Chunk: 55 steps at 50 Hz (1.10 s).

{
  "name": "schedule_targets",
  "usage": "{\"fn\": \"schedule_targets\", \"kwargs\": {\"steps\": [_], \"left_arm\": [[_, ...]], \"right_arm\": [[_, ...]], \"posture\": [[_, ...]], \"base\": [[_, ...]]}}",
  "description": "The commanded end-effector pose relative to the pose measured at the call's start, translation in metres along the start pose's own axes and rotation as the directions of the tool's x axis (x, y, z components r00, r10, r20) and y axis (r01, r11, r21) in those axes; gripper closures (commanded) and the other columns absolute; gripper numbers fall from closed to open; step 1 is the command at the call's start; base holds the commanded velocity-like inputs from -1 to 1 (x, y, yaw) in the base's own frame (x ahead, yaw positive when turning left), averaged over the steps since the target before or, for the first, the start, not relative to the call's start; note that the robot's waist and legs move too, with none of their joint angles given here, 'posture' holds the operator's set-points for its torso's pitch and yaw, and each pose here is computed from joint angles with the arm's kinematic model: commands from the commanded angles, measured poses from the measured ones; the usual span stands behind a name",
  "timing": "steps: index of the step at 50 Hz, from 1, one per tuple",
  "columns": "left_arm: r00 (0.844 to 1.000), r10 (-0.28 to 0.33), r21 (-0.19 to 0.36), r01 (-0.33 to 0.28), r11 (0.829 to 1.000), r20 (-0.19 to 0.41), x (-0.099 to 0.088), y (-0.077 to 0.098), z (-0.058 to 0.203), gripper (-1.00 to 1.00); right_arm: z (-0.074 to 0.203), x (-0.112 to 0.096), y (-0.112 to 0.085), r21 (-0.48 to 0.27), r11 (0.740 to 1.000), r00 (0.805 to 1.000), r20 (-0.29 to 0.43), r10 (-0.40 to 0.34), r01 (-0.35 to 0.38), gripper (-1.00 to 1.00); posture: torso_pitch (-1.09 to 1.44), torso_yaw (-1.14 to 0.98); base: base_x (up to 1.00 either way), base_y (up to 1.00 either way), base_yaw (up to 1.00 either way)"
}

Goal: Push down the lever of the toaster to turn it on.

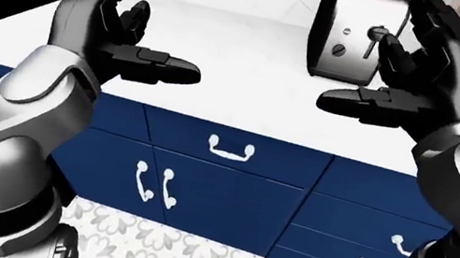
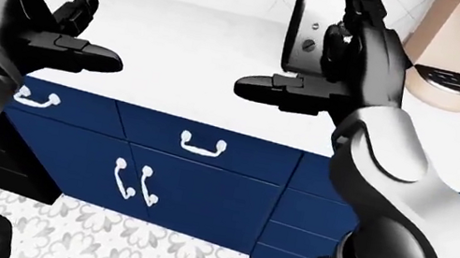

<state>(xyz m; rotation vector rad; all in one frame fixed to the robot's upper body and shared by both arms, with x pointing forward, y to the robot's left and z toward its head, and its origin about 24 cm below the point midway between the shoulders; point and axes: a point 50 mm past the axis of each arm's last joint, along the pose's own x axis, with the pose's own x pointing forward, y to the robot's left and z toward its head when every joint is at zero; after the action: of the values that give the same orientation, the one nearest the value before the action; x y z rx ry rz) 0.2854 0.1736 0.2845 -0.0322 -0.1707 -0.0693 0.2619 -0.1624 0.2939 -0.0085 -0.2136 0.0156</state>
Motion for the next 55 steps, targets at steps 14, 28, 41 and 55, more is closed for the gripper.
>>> {"fn": "schedule_targets", "kwargs": {"steps": [14,28,41,55], "left_arm": [[0.995,0.029,-0.003,-0.029,1.000,0.098,-0.0031,0.0049,0.0171,-1.00],[0.995,0.029,-0.003,-0.029,1.000,0.101,-0.0041,0.0045,0.0188,-1.00],[0.994,0.029,-0.001,-0.029,1.000,0.101,-0.0046,0.0039,0.0187,-1.00],[0.994,0.028,-0.001,-0.028,1.000,0.102,-0.0048,0.0040,0.0190,-1.00]], "right_arm": [[0.0134,-0.0027,0.0027,0.007,1.000,0.997,0.079,0.017,-0.017,-1.00],[0.0122,-0.0027,0.0024,-0.005,1.000,0.997,0.073,0.011,-0.011,-1.00],[0.0124,-0.0021,0.0016,-0.003,1.000,0.997,0.079,-0.002,0.003,-1.00],[0.0139,-0.0025,0.0023,-0.001,1.000,0.996,0.093,-0.003,0.003,-1.00]], "posture": [[0.00,0.00],[0.00,0.00],[0.00,0.00],[0.00,0.00]], "base": [[0.08,0.00,0.00],[0.06,0.00,0.00],[0.01,0.00,-0.23],[0.01,0.00,-0.49]]}}
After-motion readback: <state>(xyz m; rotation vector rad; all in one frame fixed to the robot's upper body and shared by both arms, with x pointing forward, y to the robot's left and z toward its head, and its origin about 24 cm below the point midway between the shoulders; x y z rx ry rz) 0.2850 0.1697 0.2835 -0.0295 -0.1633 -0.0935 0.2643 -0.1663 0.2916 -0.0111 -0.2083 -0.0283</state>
